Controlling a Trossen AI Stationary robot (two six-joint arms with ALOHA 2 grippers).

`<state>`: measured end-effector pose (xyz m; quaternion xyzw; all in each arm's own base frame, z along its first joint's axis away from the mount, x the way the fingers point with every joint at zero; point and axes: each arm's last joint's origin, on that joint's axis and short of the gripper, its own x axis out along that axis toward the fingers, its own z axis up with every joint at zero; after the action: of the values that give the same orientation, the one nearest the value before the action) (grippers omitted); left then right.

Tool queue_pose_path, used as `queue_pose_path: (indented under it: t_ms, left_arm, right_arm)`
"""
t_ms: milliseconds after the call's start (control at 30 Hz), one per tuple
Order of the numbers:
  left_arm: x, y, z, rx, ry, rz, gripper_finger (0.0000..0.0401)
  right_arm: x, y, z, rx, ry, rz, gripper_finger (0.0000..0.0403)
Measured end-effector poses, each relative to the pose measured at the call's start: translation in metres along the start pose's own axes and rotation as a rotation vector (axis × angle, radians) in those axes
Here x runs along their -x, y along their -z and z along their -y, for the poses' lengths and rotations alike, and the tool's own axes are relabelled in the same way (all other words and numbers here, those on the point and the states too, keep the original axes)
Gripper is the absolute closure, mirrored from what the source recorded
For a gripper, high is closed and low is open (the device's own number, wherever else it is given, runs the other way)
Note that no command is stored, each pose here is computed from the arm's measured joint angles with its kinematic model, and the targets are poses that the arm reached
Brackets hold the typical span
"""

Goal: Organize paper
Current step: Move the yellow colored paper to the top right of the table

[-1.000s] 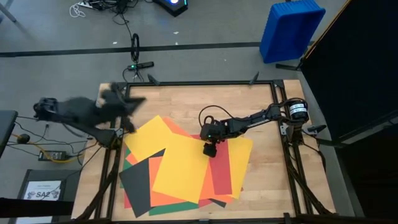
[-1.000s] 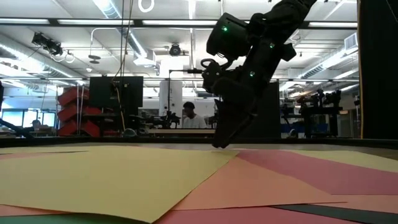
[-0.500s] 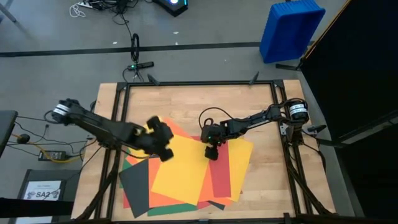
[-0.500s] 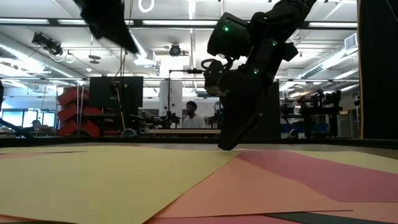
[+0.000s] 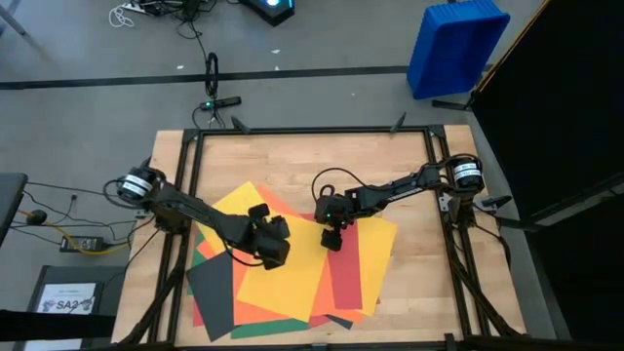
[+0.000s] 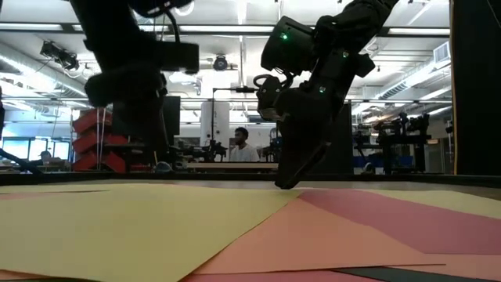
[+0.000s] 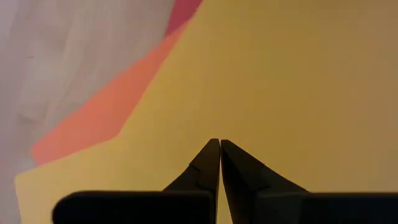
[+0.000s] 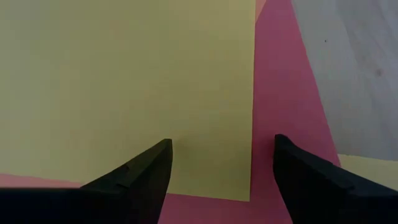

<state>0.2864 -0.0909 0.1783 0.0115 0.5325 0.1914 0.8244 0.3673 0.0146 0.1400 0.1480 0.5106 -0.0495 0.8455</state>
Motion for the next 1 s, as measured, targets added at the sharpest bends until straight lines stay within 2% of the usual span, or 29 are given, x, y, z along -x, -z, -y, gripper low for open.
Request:
queue_pose_path:
  t_ms: [467, 833, 1000]
  left_arm:
    - [-0.034, 0.003, 0.018, -0.061, 0.063, -0.065, 0.0401]
    - [-0.046, -0.002, 0.014, -0.029, 0.055, -0.071, 0.0401]
    - [-0.047, -0.003, 0.014, -0.023, 0.058, -0.063, 0.0401]
  right_arm:
    - [0.0, 0.001, -0.003, -0.008, -0.08, -0.027, 0.0167]
    - [0.0, -0.001, -0.005, -0.008, -0.142, -0.024, 0.0171]
    - [0.001, -0.003, -0.008, 0.002, -0.223, -0.016, 0.0176]
